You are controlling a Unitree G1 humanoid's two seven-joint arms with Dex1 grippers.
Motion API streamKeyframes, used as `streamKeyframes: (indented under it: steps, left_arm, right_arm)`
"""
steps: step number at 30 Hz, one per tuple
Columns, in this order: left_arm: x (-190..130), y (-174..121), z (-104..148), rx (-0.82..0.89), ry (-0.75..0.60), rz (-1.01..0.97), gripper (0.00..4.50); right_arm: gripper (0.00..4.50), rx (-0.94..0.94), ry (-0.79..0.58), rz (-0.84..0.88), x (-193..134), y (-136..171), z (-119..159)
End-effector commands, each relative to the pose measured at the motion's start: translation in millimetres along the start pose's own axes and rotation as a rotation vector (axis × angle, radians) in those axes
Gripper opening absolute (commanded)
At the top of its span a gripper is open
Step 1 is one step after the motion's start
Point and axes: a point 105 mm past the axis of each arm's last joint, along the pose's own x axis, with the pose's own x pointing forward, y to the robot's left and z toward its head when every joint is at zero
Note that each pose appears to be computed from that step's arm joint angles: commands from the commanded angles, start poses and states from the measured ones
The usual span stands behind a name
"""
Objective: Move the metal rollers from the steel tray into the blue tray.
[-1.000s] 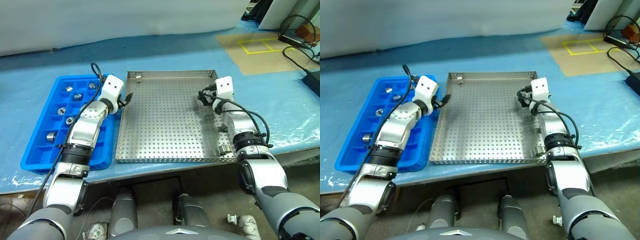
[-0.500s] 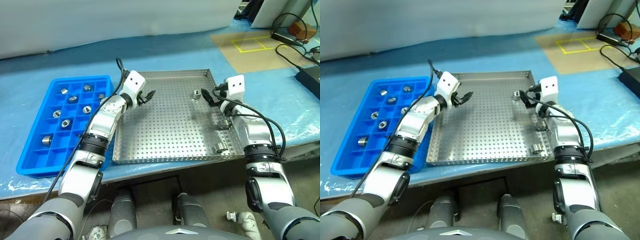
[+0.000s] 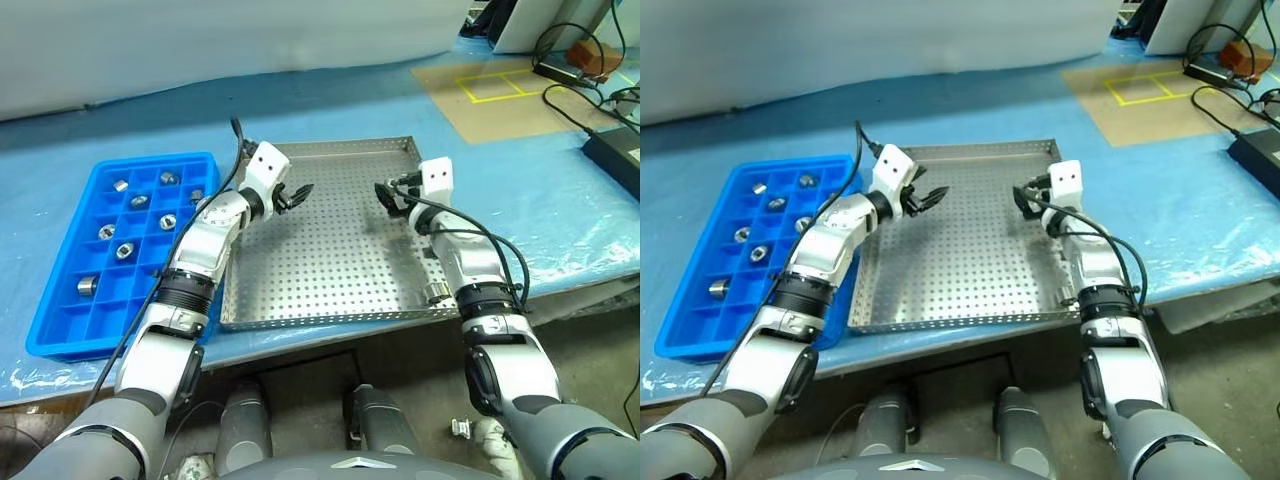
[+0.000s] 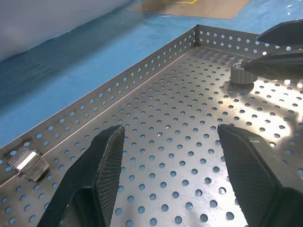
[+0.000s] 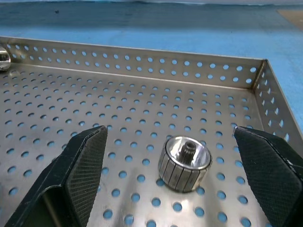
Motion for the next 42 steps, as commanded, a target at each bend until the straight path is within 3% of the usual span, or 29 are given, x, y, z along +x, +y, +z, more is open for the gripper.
streamKeyframes:
  steps: [1, 11, 14, 17, 19, 25, 36, 42]
  left_arm:
    - [-4.2, 3.9, 10.2, 0.013, -0.031, 0.022, 3.30]
    - [-3.8, 2.8, 8.3, 0.017, -0.019, 0.032, 3.30]
    - [-4.0, 3.4, 6.9, 0.017, -0.014, 0.034, 3.30]
    - [-3.9, 3.0, 6.7, 0.016, -0.013, 0.033, 3.30]
    - [-3.6, 2.9, 6.8, 0.016, -0.012, 0.032, 3.30]
    - [-3.6, 4.5, 4.6, 0.017, -0.002, 0.037, 3.30]
    - [-4.8, 6.5, 0.4, 0.019, 0.014, 0.048, 3.30]
    - [-8.0, 9.3, 1.8, 0.017, 0.007, 0.046, 3.30]
  right_arm:
    - [4.47, -0.003, 0.002, -0.070, 4.3, -13.5, -3.7]
    - [4.47, 0.047, 0.063, -0.148, 10.5, -18.6, -23.9]
    - [3.93, 0.048, 0.061, -0.139, 12.5, -13.5, -23.6]
    - [2.91, 0.046, 0.062, -0.137, 13.5, -11.8, -23.3]
    - [2.91, 0.044, 0.065, -0.132, 13.7, -10.8, -23.8]
    - [1.50, 0.042, 0.052, -0.138, 14.0, -15.2, -18.3]
    - [1.51, -0.017, 0.023, -0.083, 13.1, -11.7, -11.2]
    - [1.51, -0.122, -0.051, 0.271, -9.6, 24.4, 10.9]
